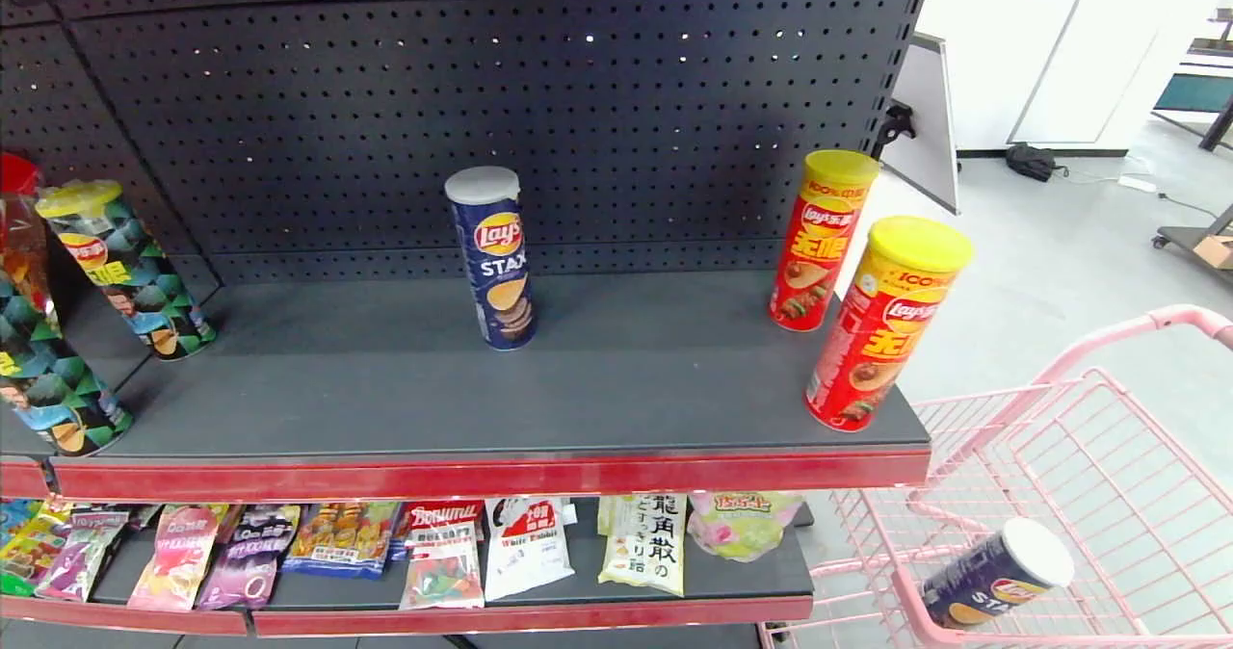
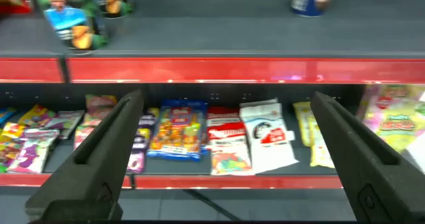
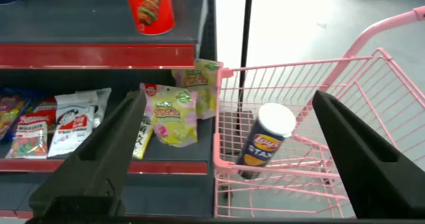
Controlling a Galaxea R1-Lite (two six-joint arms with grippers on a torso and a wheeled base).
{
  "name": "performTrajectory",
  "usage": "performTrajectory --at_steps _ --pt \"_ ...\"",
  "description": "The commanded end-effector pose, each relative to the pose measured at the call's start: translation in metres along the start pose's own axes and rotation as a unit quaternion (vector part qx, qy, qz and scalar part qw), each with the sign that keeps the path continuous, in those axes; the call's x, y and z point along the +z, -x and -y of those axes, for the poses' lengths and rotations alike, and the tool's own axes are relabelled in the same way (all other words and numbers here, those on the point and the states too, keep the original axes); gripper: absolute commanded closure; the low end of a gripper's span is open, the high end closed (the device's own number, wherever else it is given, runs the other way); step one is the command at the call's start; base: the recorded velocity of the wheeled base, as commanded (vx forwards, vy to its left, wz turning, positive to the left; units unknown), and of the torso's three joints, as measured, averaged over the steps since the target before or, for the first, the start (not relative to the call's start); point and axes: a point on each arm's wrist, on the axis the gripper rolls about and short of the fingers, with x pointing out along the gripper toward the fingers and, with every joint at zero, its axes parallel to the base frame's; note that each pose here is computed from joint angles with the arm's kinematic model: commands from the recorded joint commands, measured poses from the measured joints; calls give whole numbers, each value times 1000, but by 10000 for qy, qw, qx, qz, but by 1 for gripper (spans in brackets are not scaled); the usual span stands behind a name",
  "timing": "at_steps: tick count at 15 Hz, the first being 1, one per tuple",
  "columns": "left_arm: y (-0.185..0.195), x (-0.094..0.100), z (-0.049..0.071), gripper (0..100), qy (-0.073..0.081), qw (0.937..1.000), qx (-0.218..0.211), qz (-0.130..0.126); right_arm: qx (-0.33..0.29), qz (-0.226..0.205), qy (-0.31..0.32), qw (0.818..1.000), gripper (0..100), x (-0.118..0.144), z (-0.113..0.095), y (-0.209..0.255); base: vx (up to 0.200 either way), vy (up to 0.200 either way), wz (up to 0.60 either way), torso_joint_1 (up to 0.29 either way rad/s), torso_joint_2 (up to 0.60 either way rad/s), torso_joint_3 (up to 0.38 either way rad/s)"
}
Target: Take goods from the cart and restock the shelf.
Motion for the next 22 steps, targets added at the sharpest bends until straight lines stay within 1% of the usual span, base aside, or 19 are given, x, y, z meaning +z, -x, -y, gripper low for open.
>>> performTrajectory --at_steps 1,6,9,18,22 --pt "0 0 0 0 0 10000 3 2 4 -4 5 10000 0 0 0 0 0 -200 0 2 7 7" --pt "0 0 0 0 0 10000 3 2 4 -4 -2 10000 0 0 0 0 0 -200 0 5 4 3" --pt "0 0 0 0 0 10000 -5 2 4 3 -10 10000 0 0 0 0 0 0 0 0 0 0" --pt "0 0 0 0 8 10000 3 2 4 3 -10 10000 0 0 0 0 0 0 -600 4 6 2" --pt "0 0 0 0 7 10000 3 -6 4 3 -2 10000 0 0 0 0 0 0 0 0 0 0"
